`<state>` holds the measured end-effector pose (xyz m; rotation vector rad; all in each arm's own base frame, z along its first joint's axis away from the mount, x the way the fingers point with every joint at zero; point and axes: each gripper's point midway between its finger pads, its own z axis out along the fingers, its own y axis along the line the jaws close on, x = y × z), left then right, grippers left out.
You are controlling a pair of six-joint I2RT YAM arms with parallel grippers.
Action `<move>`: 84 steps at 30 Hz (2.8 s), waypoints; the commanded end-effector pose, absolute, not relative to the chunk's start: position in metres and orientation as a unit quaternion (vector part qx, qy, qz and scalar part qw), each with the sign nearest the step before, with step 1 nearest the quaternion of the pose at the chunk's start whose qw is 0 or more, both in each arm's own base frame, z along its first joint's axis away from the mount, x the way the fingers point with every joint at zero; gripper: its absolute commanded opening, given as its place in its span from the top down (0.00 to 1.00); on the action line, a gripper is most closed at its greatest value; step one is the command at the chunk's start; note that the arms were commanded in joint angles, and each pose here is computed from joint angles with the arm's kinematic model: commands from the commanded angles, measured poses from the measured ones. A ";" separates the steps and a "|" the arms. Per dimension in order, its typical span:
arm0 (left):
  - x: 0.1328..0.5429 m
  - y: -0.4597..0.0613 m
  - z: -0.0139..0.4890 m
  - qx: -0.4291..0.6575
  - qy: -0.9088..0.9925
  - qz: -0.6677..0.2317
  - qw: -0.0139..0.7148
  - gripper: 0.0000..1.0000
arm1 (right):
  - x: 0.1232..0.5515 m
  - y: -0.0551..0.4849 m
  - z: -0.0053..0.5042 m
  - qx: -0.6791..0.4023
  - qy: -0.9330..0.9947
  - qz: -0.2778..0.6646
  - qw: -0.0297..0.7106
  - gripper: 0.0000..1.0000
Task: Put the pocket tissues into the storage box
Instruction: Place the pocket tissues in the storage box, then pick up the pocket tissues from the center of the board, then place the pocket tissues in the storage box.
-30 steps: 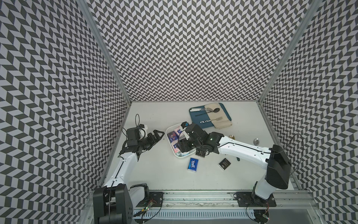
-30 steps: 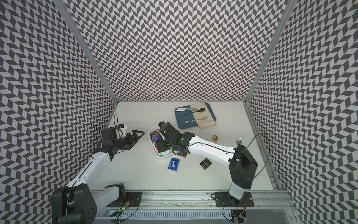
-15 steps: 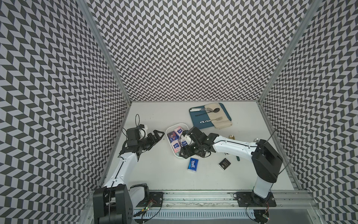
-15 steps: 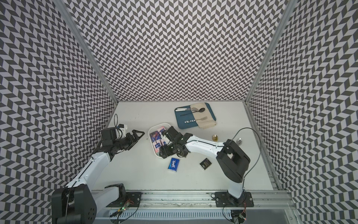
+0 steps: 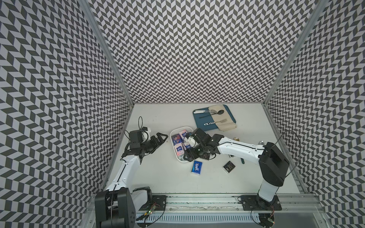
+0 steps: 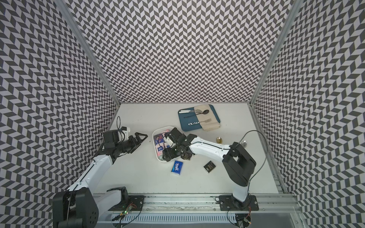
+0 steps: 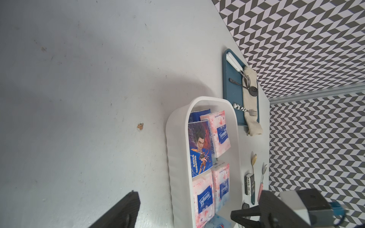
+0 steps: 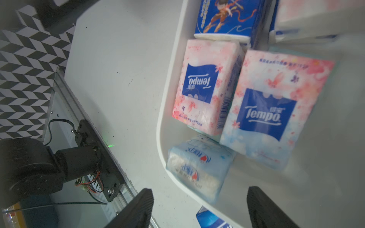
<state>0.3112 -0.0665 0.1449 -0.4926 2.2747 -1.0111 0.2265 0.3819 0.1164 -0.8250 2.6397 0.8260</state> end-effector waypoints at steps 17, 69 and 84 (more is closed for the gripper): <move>0.310 -0.070 0.157 -0.174 0.846 -0.397 0.309 0.00 | 0.177 0.323 0.082 -0.207 0.950 0.234 0.029 0.18; 0.324 -0.088 0.148 -0.170 0.850 -0.397 0.300 0.00 | 0.272 0.309 0.166 -0.218 0.933 0.142 0.248 0.53; 0.330 -0.100 0.139 -0.174 0.855 -0.400 0.281 0.00 | 0.298 0.336 0.190 -0.172 0.858 0.244 0.419 0.54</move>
